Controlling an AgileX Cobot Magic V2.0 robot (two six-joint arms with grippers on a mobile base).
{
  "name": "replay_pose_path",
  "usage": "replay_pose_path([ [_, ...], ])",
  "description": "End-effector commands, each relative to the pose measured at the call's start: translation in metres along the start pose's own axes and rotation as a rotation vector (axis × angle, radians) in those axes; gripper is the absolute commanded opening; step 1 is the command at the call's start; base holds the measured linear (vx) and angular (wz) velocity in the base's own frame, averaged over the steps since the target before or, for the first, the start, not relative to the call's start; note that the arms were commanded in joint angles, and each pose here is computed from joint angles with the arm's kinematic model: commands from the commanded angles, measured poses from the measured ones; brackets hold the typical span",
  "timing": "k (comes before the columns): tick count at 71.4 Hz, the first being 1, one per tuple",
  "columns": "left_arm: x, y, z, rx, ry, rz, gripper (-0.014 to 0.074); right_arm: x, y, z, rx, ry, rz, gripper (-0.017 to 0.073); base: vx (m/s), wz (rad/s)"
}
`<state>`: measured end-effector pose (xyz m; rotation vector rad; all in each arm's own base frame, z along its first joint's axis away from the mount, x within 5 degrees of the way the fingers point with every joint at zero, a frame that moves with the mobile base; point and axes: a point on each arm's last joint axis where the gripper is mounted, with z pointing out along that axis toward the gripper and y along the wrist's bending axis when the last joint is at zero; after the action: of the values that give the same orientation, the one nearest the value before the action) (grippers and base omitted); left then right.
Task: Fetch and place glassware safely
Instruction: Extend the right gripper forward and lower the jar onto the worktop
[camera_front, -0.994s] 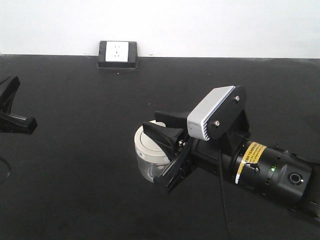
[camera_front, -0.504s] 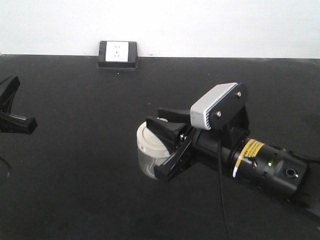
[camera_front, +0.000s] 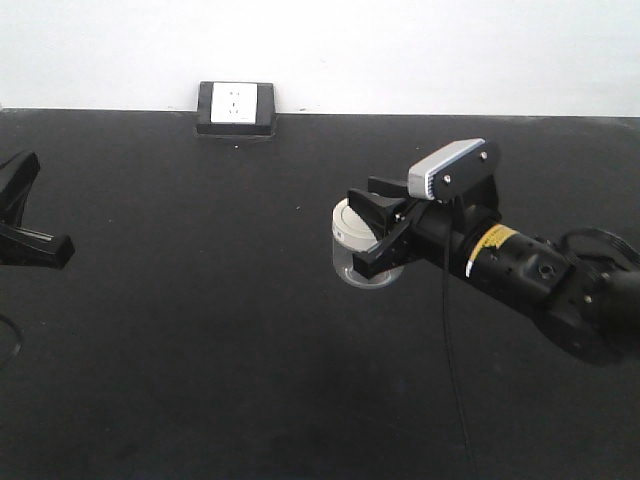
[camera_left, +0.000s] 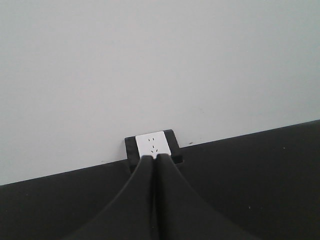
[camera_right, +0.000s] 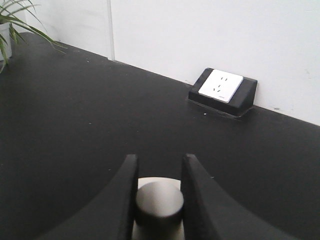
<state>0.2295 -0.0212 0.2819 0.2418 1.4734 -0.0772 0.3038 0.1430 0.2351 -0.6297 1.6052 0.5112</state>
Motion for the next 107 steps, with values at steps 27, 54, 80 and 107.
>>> replay_pose_path([
  [27,-0.019,0.002,0.0,-0.007,-0.117,-0.011,-0.0007,-0.011,-0.027,0.061,-0.157,-0.218,-0.061,-0.0001,0.0,0.0],
  [54,-0.019,0.002,0.0,-0.007,-0.117,-0.011,-0.0007,0.037,-0.033,0.084,-0.152,-0.147,-0.049,-0.0001,0.0,0.0],
  [80,-0.019,0.002,0.0,-0.007,-0.117,-0.011,-0.0007,0.061,-0.04,0.091,-0.092,-0.137,-0.05,-0.0001,0.0,0.0],
  [107,-0.019,0.002,0.0,-0.007,-0.117,-0.011,-0.0007,0.076,-0.04,0.094,-0.095,-0.107,-0.034,0.0038,0.0,0.0],
])
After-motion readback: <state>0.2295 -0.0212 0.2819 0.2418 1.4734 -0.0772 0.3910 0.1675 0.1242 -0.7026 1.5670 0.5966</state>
